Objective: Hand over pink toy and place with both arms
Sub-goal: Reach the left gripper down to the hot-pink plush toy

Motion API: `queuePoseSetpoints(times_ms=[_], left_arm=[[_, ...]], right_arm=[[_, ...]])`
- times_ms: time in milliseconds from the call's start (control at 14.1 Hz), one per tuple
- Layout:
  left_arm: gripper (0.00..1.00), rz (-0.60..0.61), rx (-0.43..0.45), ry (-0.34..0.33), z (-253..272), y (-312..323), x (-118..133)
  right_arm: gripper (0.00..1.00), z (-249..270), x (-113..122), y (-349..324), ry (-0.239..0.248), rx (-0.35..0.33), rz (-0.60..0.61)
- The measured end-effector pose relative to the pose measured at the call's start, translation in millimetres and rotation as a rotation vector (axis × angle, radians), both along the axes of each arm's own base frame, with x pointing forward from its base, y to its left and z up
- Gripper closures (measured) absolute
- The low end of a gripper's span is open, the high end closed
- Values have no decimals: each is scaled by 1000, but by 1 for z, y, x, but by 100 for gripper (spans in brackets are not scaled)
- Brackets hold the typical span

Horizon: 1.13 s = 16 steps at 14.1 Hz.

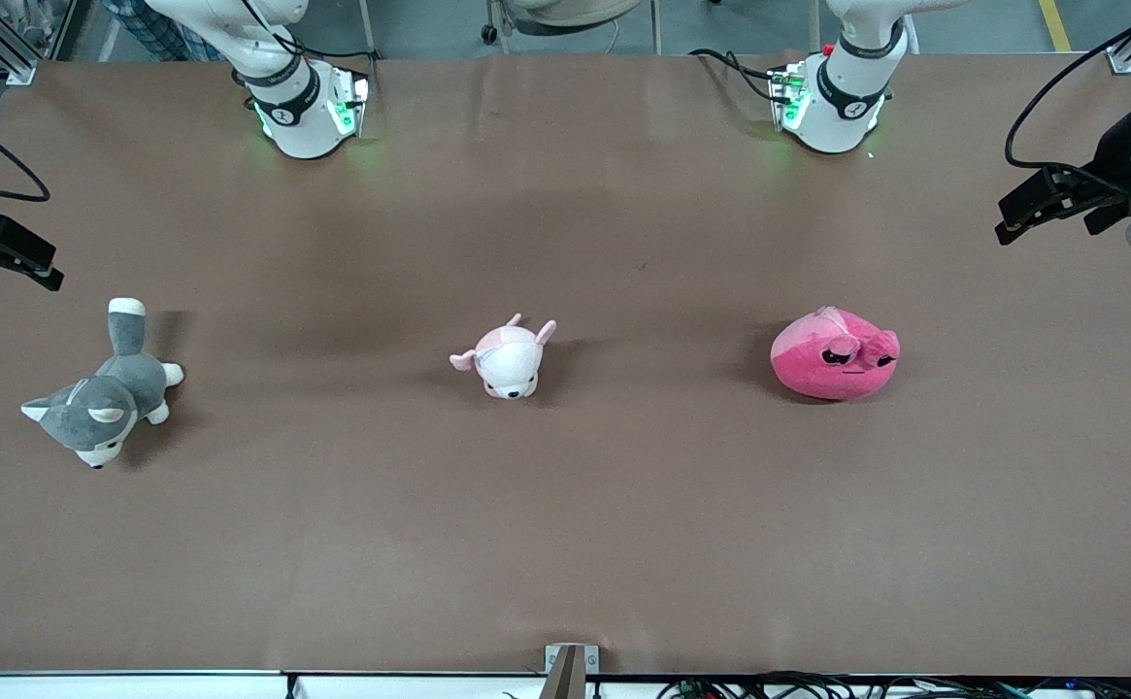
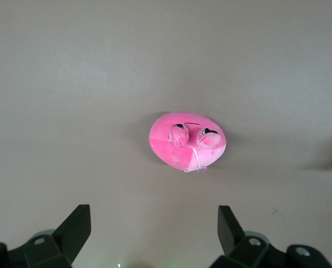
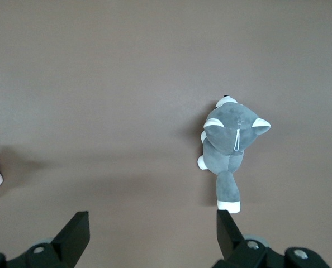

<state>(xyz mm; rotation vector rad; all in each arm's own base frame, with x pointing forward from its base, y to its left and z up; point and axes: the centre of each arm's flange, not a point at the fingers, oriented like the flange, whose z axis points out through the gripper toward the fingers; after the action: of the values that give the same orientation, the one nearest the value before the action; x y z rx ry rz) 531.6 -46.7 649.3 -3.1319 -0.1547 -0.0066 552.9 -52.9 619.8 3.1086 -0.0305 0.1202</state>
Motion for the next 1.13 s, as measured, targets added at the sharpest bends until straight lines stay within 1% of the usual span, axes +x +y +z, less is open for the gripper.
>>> queuePoseSetpoints(times_ms=[283, 495, 566, 707, 848, 990, 1131], left_arm=[[0, 6, 0, 2, -1, 3, 1], [0, 12, -5, 38, -21, 12, 13], [0, 20, -10, 54, -35, 17, 23], [0, 39, -25, 65, -73, 33, 49], [0, 45, -38, 73, -118, 40, 70], [0, 48, -70, 78, -157, 35, 79], [0, 57, -123, 85, -189, 25, 77]], right_arm=[[0, 0, 0, 0, -1, 0, 0], [0, 2, 0, 0, -8, -1, 0], [0, 4, 0, 0, -17, -2, 0], [0, 11, 0, 0, -35, -3, 0], [0, 15, -1, 0, -41, -3, 0], [0, 15, -2, 0, -33, -2, -2], [0, 15, -2, 0, -32, -2, -1]])
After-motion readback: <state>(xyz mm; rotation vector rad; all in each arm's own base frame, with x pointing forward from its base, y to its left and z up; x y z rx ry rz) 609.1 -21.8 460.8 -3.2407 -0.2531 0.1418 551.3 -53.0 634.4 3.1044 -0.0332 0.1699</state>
